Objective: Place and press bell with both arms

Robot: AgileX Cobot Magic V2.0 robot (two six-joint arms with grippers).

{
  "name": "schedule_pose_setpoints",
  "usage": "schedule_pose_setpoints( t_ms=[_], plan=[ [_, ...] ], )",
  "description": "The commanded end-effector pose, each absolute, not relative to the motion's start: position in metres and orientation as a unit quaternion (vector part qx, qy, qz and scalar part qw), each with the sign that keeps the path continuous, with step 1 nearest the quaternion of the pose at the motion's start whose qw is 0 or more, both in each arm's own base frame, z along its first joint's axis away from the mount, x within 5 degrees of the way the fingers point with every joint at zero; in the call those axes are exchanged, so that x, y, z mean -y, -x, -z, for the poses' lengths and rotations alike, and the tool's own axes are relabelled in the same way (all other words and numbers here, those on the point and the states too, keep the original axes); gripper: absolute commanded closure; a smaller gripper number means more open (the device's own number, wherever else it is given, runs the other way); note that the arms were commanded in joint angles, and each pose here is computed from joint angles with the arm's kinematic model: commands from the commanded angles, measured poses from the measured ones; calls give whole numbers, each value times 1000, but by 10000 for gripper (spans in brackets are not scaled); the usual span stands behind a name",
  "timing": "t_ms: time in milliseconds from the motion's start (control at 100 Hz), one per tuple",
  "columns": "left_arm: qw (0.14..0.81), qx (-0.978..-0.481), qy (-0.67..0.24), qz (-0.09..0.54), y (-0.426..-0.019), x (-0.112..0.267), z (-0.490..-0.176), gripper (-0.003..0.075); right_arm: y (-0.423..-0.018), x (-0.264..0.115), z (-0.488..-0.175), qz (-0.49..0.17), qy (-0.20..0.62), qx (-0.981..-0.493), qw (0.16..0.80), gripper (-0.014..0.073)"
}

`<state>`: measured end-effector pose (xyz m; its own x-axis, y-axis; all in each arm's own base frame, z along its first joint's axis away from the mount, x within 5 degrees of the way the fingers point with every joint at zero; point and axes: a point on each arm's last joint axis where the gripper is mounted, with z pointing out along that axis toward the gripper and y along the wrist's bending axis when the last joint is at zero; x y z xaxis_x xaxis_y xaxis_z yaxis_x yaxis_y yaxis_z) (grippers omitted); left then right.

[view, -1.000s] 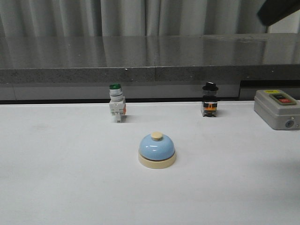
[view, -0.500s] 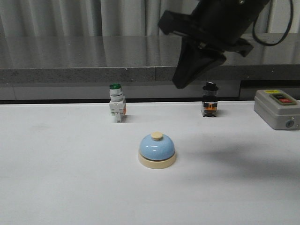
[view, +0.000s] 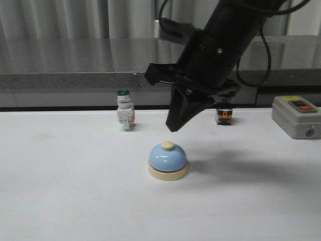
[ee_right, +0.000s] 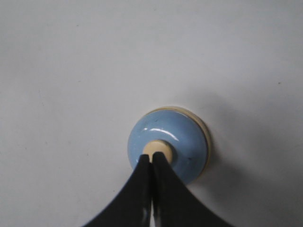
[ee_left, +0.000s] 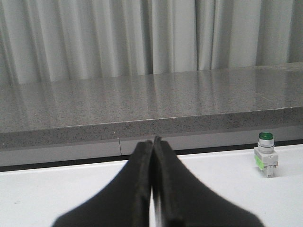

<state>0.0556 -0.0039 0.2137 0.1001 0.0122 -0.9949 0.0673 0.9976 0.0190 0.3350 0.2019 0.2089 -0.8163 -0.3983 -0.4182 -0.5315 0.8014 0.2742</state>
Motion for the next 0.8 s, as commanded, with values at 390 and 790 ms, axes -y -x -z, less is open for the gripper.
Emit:
schedule_pose_setpoints(
  t_ms=[390,790],
  plan=[
    [764,-645,-27,24,-54,4,-209,741,-343,-208,-216,-199,248,-926,202,655],
    [764,-645,-27,24,-54,4,-209,741,-341,-208,-241,-208,253,-917,227,655]
  ],
)
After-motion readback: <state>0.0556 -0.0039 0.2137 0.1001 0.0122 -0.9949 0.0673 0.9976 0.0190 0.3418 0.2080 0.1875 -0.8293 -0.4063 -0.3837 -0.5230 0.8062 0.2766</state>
